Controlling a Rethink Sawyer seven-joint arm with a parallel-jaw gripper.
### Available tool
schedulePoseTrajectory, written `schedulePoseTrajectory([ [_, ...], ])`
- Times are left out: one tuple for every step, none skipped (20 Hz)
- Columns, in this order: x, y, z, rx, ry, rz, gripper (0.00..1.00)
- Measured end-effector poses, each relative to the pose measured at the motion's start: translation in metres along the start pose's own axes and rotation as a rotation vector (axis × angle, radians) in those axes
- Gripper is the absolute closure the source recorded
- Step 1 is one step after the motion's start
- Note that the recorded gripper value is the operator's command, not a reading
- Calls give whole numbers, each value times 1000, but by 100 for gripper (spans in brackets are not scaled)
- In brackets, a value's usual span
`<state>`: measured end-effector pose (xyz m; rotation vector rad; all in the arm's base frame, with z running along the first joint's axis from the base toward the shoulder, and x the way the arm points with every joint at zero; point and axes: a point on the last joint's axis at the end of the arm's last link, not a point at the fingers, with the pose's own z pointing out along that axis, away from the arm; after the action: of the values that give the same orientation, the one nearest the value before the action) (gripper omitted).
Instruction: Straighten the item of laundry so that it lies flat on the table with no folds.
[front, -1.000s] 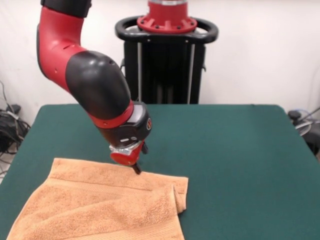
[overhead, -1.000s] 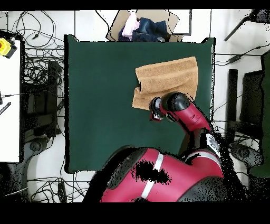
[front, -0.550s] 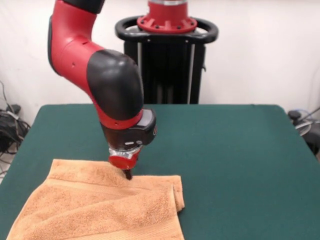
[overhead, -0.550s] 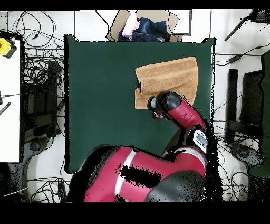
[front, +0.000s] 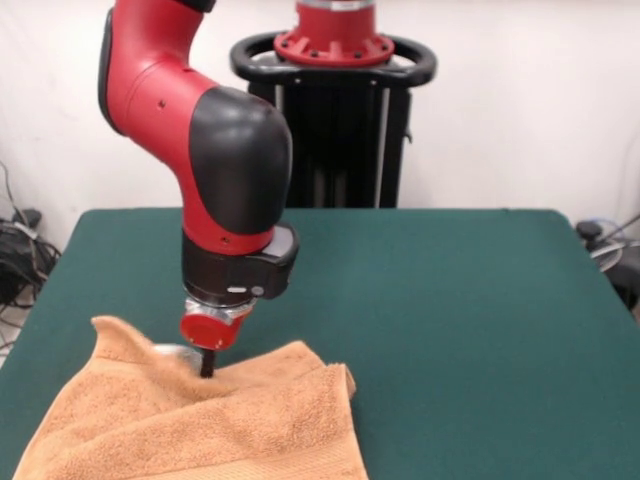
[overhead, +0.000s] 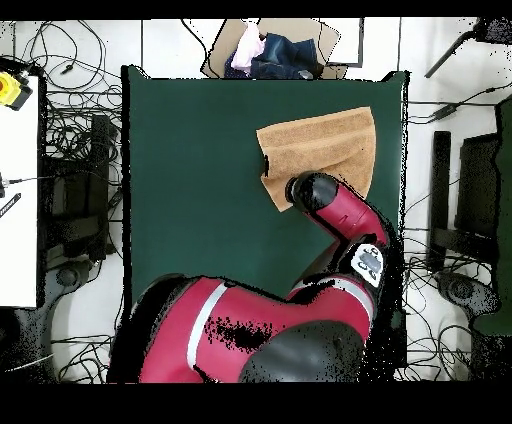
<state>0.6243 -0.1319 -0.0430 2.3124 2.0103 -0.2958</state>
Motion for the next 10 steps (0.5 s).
schedulePoseTrajectory([
  [-2,2,0,-11,-7,3,0],
  [-3,4,0,-27,-16,6,0],
  [-4,5,0,-32,-19,8,0],
  [-4,6,0,-41,-23,10,0],
  [-5,7,1,-44,-25,11,0],
  [-5,7,1,-45,-25,12,0],
  [-5,7,1,-44,-25,14,0],
  [-5,7,1,-44,-24,15,0],
  [-5,7,1,-44,-24,17,0],
  [-5,7,1,-44,-23,17,0],
])
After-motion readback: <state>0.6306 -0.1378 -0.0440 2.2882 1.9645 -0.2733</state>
